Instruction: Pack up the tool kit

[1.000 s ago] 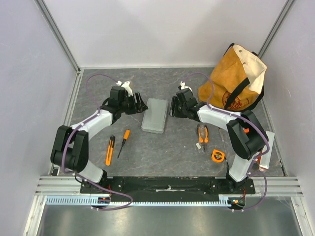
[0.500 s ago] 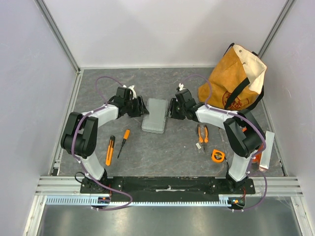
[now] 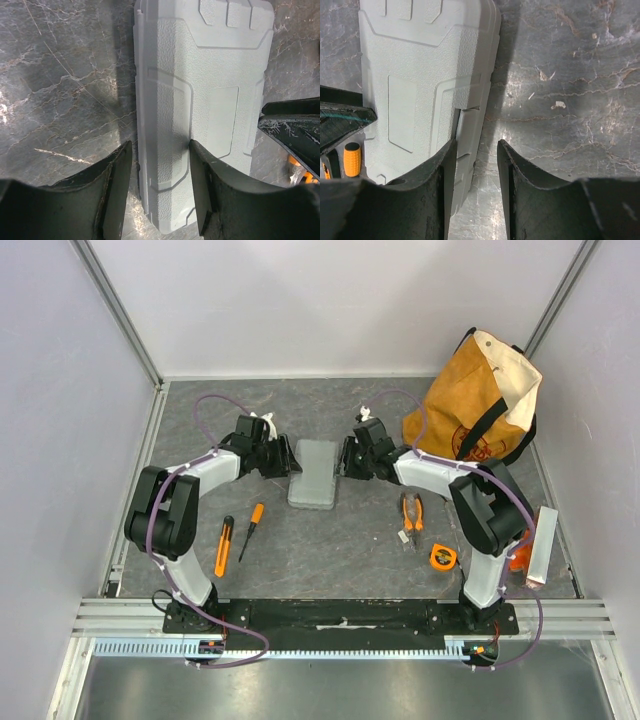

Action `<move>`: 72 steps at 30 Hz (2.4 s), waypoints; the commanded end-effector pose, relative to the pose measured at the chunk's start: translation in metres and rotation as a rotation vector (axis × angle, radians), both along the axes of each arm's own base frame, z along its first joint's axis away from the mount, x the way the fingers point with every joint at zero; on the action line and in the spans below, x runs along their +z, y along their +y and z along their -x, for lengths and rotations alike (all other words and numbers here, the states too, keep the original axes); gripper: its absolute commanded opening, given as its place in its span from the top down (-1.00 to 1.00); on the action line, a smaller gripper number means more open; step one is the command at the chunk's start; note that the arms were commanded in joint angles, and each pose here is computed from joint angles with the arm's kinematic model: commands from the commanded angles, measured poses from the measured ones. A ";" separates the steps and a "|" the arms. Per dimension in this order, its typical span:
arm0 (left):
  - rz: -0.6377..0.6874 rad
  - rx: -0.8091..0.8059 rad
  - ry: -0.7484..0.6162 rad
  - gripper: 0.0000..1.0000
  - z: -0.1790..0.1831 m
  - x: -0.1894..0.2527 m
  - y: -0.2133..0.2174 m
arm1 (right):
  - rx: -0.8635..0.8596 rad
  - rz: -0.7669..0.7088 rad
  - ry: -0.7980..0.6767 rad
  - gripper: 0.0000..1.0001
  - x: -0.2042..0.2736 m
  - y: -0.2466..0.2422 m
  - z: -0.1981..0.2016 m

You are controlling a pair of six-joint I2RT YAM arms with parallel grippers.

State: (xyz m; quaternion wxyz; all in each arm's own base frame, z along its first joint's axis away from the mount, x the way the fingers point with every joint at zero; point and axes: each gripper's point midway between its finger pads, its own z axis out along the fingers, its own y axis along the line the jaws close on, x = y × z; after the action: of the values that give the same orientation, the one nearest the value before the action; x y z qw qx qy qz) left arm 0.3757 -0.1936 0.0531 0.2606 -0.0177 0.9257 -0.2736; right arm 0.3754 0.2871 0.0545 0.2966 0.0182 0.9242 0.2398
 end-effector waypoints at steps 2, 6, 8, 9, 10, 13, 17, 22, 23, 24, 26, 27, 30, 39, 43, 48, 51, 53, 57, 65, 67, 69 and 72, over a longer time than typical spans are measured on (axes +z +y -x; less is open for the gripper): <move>-0.045 0.003 0.174 -0.11 0.025 -0.028 0.005 | 0.006 0.208 -0.037 0.11 -0.015 0.000 -0.003; -0.079 0.046 0.267 0.00 0.041 -0.046 0.013 | 0.004 0.376 -0.045 0.16 -0.026 -0.005 0.006; -0.100 0.055 0.294 0.16 0.046 -0.052 0.017 | -0.001 0.453 -0.049 0.19 -0.031 -0.009 0.008; -0.109 0.061 0.304 0.24 0.047 -0.054 0.018 | -0.004 0.495 -0.058 0.19 -0.031 -0.011 0.008; -0.120 0.063 0.325 0.31 0.050 -0.057 0.020 | -0.012 0.544 -0.058 0.21 -0.033 -0.017 0.010; -0.149 0.051 0.353 0.52 0.054 -0.061 0.024 | -0.031 0.649 -0.071 0.27 -0.036 -0.026 0.012; -0.162 0.043 0.400 0.58 0.059 -0.061 0.024 | -0.076 0.765 -0.075 0.50 -0.037 -0.044 0.017; -0.188 0.059 0.445 0.74 0.062 -0.062 0.028 | -0.126 0.856 -0.066 0.71 -0.033 -0.061 0.019; -0.189 0.063 0.449 0.76 0.061 -0.062 0.028 | -0.132 0.867 -0.066 0.77 -0.032 -0.064 0.019; -0.190 0.068 0.457 0.77 0.061 -0.063 0.028 | -0.138 0.874 -0.071 0.81 -0.030 -0.065 0.019; -0.196 0.080 0.471 0.82 0.061 -0.064 0.028 | -0.151 0.907 -0.079 0.92 -0.027 -0.070 0.017; -0.197 0.088 0.476 0.83 0.061 -0.064 0.029 | -0.159 0.925 -0.086 0.96 -0.025 -0.073 0.016; -0.201 0.098 0.477 0.87 0.059 -0.064 0.029 | -0.168 0.957 -0.099 1.00 -0.022 -0.077 0.014; -0.211 0.124 0.490 0.94 0.058 -0.065 0.029 | -0.205 1.015 -0.097 1.00 -0.017 -0.098 0.012; -0.212 0.121 0.485 0.95 0.057 -0.063 0.030 | -0.213 0.880 -0.163 1.00 0.015 -0.092 -0.001; -0.185 0.094 0.477 0.83 0.056 -0.059 0.024 | -0.136 0.667 -0.189 0.91 0.044 -0.062 -0.010; -0.165 0.086 0.469 0.63 0.053 -0.056 0.020 | -0.100 0.578 -0.176 0.52 0.050 -0.050 -0.011; -0.162 0.085 0.460 0.53 0.051 -0.053 0.019 | -0.075 0.508 -0.170 0.25 0.052 -0.044 -0.012; -0.168 0.081 0.447 0.45 0.048 -0.050 0.020 | -0.017 0.392 -0.134 0.08 0.046 -0.034 -0.015; -0.168 0.075 0.445 0.43 0.046 -0.050 0.018 | 0.029 0.309 -0.072 0.12 0.021 -0.026 -0.020; -0.168 0.075 0.444 0.43 0.046 -0.050 0.019 | 0.048 0.282 -0.075 0.11 0.021 -0.022 -0.021; -0.169 0.074 0.445 0.43 0.046 -0.050 0.019 | 0.064 0.258 -0.075 0.10 0.021 -0.018 -0.021; -0.170 0.076 0.445 0.43 0.045 -0.050 0.019 | 0.074 0.246 -0.071 0.04 0.018 -0.015 -0.021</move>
State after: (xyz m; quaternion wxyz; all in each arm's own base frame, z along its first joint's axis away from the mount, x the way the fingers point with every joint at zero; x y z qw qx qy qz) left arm 0.3699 -0.2104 0.0539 0.1414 -0.0773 0.9479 -0.2747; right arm 0.3917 0.2576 0.0689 0.3129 -0.0464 0.9435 0.0988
